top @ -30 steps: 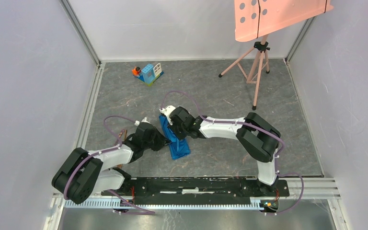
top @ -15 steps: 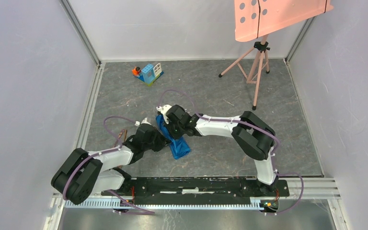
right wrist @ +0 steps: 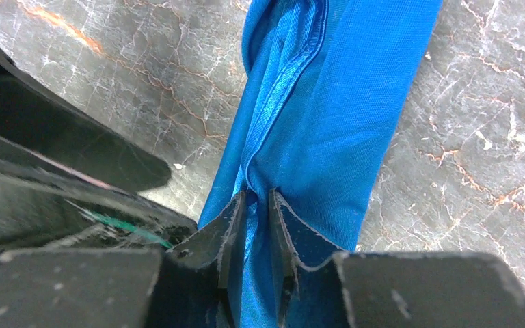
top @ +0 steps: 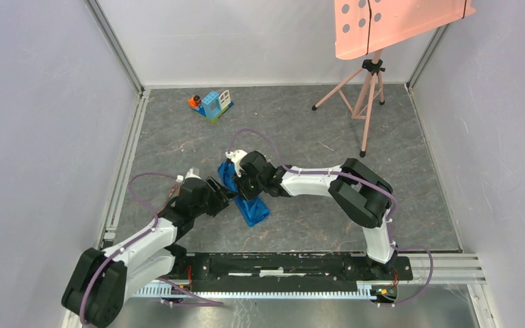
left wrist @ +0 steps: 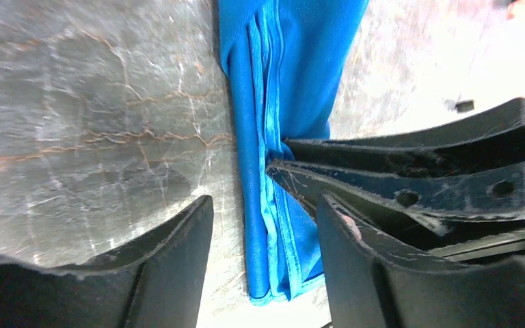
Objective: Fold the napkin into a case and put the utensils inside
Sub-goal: Stuff the top corner of the smaller-rectangle-folded napkin into the folded napkin.
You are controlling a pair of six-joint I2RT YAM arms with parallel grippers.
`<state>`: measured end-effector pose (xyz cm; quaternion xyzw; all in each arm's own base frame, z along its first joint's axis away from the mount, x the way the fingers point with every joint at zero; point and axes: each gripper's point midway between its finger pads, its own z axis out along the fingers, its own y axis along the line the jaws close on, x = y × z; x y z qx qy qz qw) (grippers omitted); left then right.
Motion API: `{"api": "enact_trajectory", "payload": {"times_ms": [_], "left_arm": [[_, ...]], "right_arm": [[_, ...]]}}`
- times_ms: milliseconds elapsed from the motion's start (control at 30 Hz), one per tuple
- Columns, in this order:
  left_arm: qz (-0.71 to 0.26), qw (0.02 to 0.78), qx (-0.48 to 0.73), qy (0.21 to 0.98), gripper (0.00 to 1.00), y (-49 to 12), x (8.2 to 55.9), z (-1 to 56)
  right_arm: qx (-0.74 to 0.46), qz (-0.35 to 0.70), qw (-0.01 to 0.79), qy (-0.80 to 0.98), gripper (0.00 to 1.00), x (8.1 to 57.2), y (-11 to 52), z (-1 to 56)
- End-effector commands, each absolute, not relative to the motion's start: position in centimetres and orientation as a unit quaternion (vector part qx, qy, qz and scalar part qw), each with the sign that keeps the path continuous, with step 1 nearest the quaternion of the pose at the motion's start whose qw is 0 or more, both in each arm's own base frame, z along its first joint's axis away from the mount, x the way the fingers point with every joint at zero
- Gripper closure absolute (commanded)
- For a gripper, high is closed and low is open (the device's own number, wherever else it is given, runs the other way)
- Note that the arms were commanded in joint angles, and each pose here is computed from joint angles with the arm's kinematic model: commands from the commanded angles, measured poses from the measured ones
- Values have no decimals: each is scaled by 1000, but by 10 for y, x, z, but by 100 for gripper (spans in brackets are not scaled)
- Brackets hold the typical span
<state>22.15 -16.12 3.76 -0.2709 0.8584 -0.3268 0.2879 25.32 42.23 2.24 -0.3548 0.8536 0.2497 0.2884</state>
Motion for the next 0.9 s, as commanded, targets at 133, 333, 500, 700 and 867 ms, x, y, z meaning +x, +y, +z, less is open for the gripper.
{"api": "enact_trajectory", "payload": {"times_ms": [133,333,500,700,867], "left_arm": [[-280,307,-340,844,32,-136,252,61],[-282,282,-324,858,38,-152,271,48],[-255,265,-316,874,39,-154,281,26],[-230,226,-311,894,63,-158,281,1],[-223,217,-309,899,74,-157,277,-9]], "right_arm": [[-352,234,273,864,74,251,399,12],[-352,243,275,861,74,251,402,14],[-358,251,276,856,74,250,406,16],[-383,244,306,836,60,255,404,37],[-420,230,353,804,42,253,404,65]]}}
